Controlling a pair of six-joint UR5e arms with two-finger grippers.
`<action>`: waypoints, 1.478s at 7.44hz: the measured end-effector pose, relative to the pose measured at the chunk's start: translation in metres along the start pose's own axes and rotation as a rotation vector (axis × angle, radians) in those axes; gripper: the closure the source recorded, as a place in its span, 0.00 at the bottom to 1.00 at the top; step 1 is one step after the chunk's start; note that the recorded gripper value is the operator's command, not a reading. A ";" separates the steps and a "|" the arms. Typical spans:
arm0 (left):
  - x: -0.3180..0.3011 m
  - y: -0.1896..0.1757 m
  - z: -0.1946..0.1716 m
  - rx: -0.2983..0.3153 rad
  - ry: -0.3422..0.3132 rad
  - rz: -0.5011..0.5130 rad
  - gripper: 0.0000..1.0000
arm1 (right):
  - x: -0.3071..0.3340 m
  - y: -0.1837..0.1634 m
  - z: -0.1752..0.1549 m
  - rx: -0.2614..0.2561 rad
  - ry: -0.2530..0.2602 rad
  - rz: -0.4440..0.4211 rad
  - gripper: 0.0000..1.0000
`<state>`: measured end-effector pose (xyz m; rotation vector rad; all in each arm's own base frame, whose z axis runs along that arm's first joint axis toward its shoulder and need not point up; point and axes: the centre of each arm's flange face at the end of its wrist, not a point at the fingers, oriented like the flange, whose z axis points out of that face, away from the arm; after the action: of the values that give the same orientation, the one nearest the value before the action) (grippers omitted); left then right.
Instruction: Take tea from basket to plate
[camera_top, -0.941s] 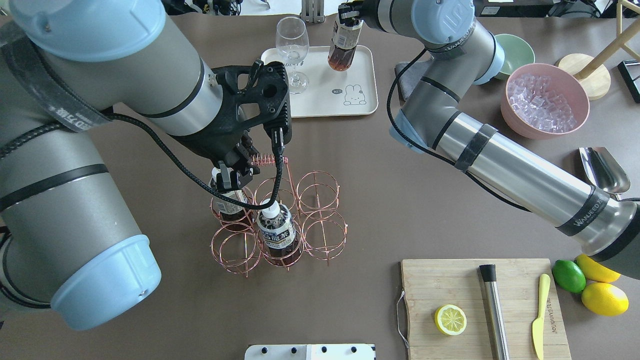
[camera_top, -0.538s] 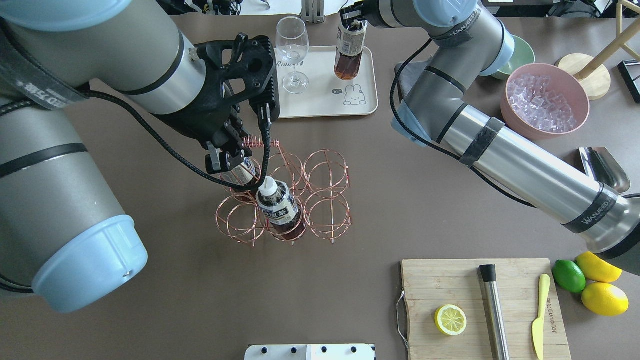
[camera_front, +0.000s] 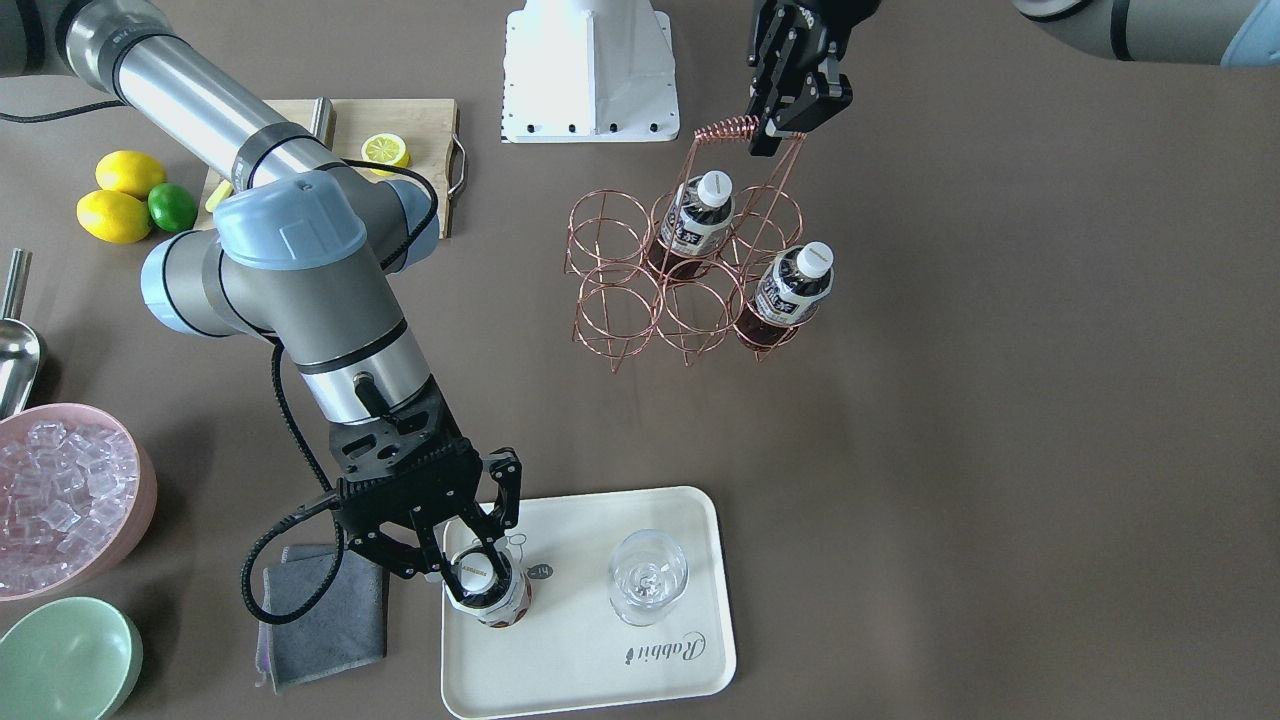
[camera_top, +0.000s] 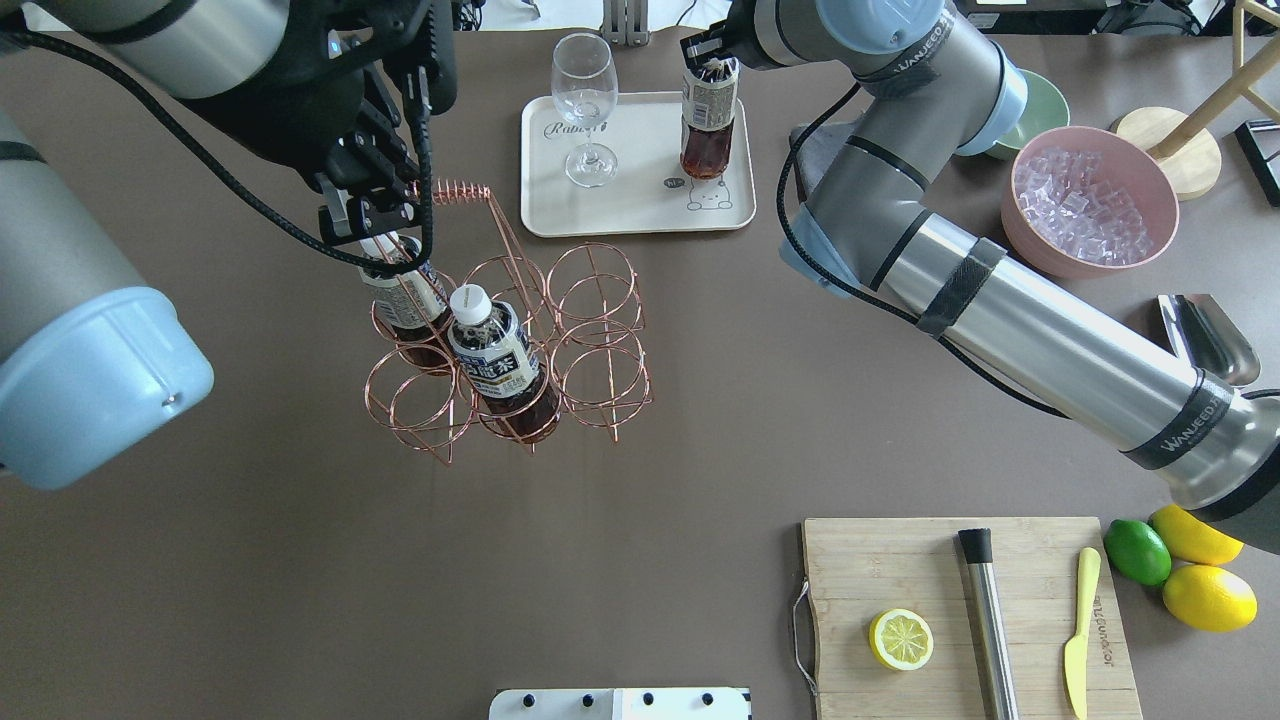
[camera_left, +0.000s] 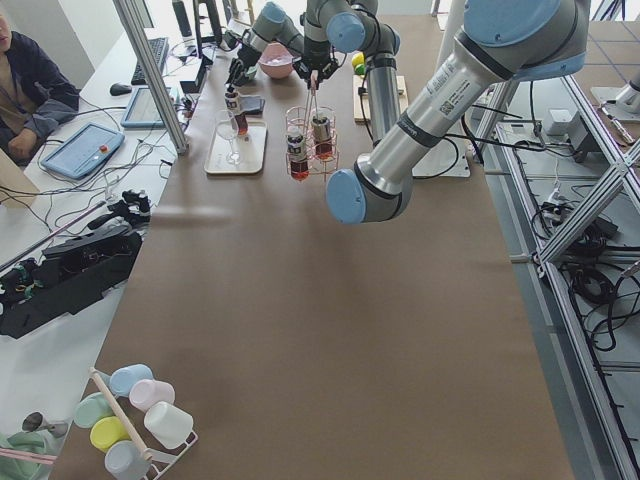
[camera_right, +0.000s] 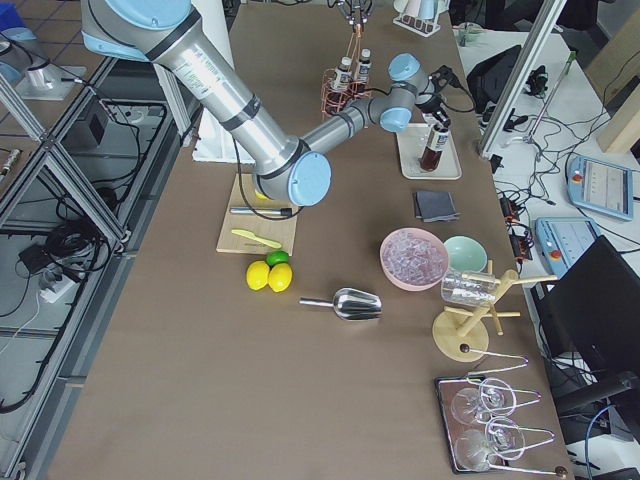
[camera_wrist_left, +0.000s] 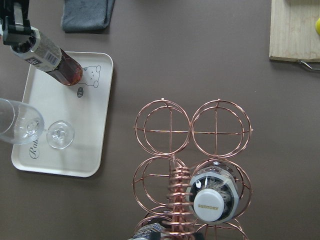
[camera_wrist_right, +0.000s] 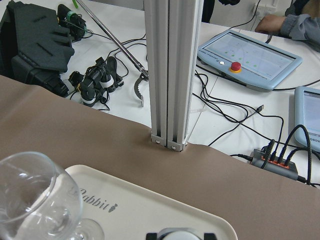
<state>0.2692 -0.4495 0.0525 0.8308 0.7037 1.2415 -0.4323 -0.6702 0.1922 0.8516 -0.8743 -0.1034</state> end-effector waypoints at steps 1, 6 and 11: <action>-0.020 0.019 -0.014 0.000 -0.010 -0.001 1.00 | -0.004 0.003 0.002 -0.005 0.001 0.000 0.00; -0.127 0.172 -0.107 0.005 -0.080 -0.240 1.00 | -0.004 0.001 -0.001 -0.002 0.003 0.002 0.00; -0.213 0.314 -0.147 -0.044 -0.104 -0.274 1.00 | 0.039 -0.031 -0.121 -0.081 0.149 0.064 0.00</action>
<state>-0.0570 -0.5990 0.2441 0.7301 0.6785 0.9574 -0.3134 -0.6330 0.1535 0.7456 -0.7518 -0.0192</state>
